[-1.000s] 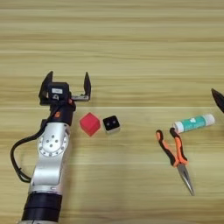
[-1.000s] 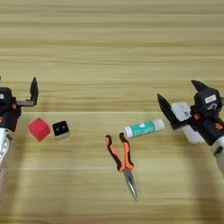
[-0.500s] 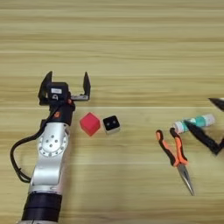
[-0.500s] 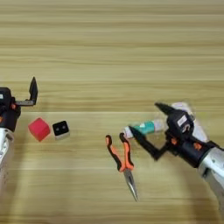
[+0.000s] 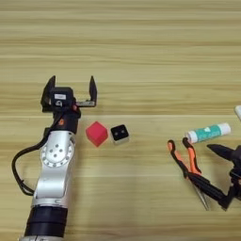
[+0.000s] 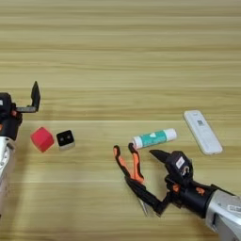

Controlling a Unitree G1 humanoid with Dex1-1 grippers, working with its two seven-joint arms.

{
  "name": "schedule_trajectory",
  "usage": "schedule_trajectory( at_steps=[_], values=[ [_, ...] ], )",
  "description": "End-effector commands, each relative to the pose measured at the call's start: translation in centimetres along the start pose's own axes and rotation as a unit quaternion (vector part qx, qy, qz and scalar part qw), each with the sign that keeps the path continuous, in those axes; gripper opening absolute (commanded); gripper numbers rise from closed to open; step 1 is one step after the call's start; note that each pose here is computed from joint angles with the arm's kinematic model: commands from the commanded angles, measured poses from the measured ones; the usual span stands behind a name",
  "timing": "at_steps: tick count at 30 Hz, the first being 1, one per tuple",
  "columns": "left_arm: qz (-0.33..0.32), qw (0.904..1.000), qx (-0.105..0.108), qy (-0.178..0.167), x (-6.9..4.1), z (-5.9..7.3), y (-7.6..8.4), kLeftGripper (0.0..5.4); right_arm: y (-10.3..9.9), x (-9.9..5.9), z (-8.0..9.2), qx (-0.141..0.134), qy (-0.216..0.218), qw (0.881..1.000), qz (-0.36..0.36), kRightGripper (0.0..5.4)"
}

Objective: Move the objects on the table

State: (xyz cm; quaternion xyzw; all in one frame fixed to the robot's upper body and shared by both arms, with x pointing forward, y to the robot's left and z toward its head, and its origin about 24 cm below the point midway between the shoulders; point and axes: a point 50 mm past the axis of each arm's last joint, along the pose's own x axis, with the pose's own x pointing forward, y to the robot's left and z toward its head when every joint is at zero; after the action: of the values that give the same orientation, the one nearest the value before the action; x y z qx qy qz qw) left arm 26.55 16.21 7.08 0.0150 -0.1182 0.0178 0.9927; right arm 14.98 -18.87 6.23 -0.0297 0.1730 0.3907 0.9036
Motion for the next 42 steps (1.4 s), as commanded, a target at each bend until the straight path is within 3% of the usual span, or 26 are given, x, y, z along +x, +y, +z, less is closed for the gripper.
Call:
schedule_trajectory(
  at_steps=[1, 21, 42],
  values=[
    [-0.001, 1.0000, -0.006, -0.006, 0.4, 0.3, -0.3, 5.40, 0.5, 0.2, -0.9, 0.006, 0.027, 1.000, -0.006, 5.38],
    [-0.003, 0.9999, -0.007, -0.011, 0.5, 0.5, -0.3, 5.40, 1.1, 1.9, -3.6, 0.002, 0.075, 0.997, -0.037, 5.38],
    [-0.003, 0.9999, -0.007, -0.010, 0.4, 0.4, -0.2, 5.40, 1.1, 3.0, -4.9, 0.017, 0.080, 0.995, -0.062, 3.20]
  ],
)
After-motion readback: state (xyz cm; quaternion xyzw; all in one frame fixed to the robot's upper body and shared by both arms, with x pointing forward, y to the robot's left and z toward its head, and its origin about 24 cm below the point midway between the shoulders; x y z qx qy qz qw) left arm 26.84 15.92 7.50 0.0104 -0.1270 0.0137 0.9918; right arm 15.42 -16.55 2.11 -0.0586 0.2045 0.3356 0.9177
